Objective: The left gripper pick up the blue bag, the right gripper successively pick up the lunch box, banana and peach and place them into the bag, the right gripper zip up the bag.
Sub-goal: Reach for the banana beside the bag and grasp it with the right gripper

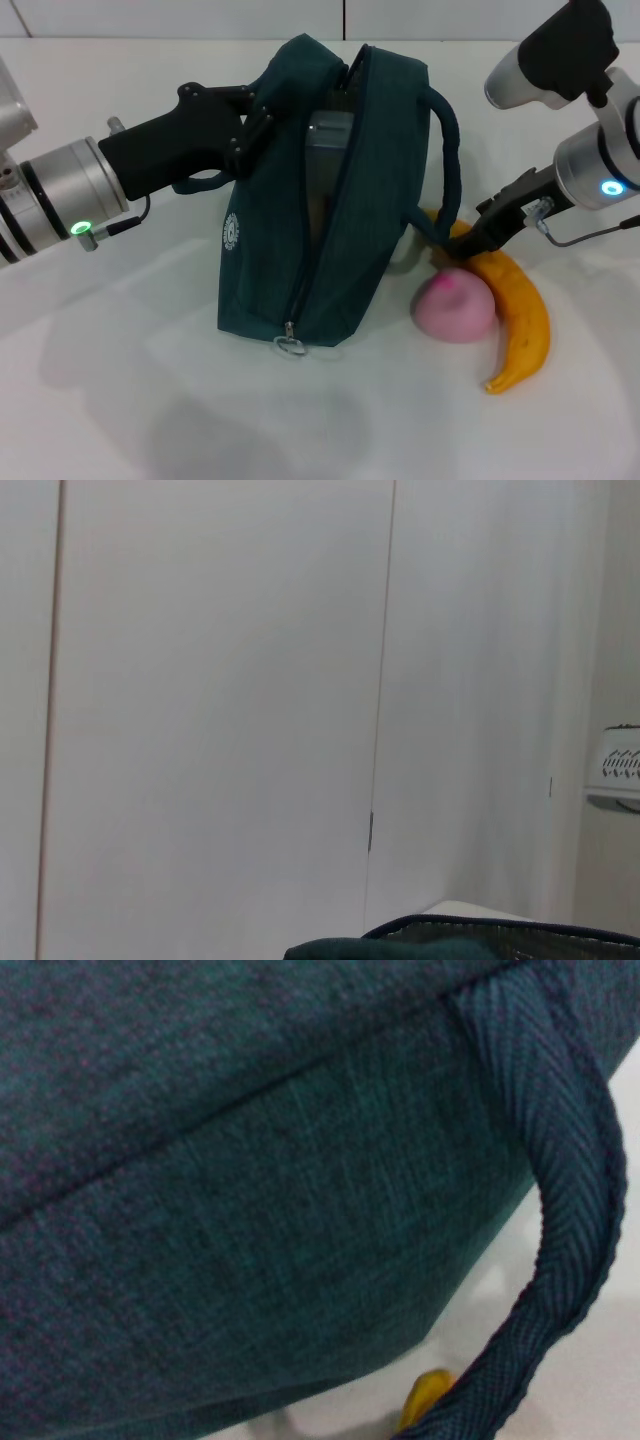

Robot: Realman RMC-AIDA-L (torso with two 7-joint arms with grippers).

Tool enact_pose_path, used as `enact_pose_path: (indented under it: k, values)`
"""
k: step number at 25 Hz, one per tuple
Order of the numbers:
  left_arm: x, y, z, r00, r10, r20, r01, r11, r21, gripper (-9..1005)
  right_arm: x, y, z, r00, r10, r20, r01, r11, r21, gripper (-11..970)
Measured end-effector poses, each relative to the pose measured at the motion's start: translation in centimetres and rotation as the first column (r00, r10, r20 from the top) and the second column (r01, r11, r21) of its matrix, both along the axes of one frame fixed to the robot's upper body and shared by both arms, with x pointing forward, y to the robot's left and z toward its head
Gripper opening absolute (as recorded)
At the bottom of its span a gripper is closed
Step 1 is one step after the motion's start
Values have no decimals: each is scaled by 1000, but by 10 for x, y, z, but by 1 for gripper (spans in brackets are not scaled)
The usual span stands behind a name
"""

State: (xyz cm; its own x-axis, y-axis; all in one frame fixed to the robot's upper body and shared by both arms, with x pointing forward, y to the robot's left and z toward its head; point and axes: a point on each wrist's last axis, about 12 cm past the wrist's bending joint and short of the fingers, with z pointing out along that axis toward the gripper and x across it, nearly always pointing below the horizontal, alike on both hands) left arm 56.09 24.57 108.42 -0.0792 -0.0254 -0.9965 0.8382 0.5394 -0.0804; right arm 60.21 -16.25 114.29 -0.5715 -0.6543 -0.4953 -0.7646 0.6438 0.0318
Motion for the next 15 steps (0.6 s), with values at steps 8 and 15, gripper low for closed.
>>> enact_pose_path:
  k: [8, 15]
  values:
    - [0, 0, 0, 1000, 2, 0, -2, 1000, 0, 43, 5, 7, -9, 1000, 6, -15, -6, 1000, -18, 688]
    - [0, 0, 0, 1000, 2, -2, -2, 1000, 0, 43, 4, 8, -10, 1000, 3, -18, -3, 1000, -4, 682]
